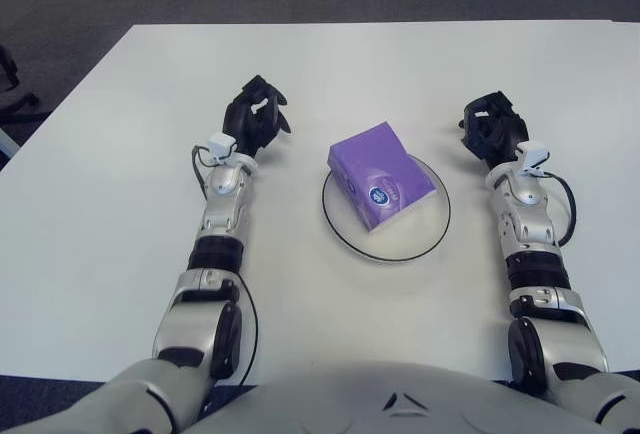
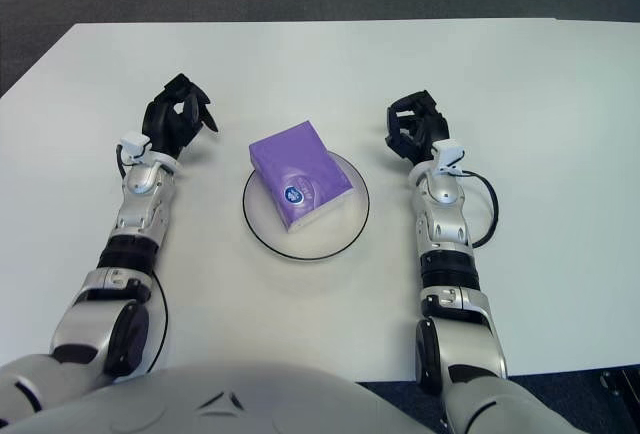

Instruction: Put the tissue paper into the plate.

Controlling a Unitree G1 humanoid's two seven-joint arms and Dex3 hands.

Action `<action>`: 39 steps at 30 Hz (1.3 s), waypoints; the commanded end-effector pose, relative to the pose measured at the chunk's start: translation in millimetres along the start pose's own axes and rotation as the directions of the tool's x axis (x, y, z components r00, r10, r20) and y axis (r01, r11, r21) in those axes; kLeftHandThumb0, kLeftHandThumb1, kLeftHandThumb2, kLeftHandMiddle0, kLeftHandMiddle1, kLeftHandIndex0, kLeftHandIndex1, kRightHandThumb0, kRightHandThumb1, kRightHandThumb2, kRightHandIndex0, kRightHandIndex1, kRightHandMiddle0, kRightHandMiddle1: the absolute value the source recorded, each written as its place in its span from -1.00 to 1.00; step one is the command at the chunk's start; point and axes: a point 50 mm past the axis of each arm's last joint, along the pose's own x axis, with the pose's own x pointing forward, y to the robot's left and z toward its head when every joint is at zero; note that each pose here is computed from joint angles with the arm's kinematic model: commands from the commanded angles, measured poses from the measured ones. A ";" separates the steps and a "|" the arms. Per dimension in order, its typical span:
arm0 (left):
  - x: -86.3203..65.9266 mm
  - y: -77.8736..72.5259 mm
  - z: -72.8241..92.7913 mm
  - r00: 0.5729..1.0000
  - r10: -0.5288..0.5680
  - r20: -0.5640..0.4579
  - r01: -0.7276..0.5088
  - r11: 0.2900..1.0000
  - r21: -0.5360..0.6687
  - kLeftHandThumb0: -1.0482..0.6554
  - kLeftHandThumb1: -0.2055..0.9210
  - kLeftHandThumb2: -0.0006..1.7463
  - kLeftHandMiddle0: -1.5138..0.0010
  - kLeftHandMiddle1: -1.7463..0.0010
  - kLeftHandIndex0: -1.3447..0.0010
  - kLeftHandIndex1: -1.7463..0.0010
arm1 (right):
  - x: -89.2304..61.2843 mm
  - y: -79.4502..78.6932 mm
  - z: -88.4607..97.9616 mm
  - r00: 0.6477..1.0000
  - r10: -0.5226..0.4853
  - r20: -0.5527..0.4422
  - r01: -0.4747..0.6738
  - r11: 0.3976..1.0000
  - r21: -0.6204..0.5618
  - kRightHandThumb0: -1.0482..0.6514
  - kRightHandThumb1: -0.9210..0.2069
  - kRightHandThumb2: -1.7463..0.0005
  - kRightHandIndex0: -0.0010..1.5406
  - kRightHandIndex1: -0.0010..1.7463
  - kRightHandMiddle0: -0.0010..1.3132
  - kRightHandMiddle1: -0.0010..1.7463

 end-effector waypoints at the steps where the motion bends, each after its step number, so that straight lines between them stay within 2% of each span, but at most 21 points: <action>1: -71.6 9.1 -53.1 0.954 0.088 -0.285 -0.081 0.996 0.038 -0.15 1.00 -0.43 -0.25 -1.00 -0.04 -1.00 | -38.6 -0.6 -49.6 0.985 -0.031 -0.171 0.038 0.999 0.034 -0.21 -0.67 0.13 -0.01 1.00 -0.52 1.00; 14: -62.1 16.9 -47.7 0.959 0.125 -0.254 -0.111 0.991 0.071 -0.14 1.00 -0.45 -0.25 -1.00 -0.04 -1.00 | -40.3 -2.2 -48.2 0.986 -0.033 -0.165 0.040 0.999 0.035 -0.21 -0.67 0.13 -0.01 1.00 -0.52 1.00; 32: -62.4 15.4 -52.9 0.959 0.149 -0.243 -0.133 0.988 0.082 -0.15 1.00 -0.46 -0.26 -1.00 -0.05 -1.00 | -39.5 -3.0 -46.7 0.982 -0.066 -0.177 0.078 0.995 0.065 -0.21 -0.68 0.14 -0.01 1.00 -0.52 1.00; 39: -61.3 18.4 -54.2 0.957 0.158 -0.243 -0.141 0.986 0.086 -0.15 1.00 -0.46 -0.26 -1.00 -0.05 -1.00 | -37.9 -3.4 -47.5 0.977 -0.078 -0.199 0.090 0.995 0.052 -0.20 -0.77 0.21 -0.02 1.00 -0.56 1.00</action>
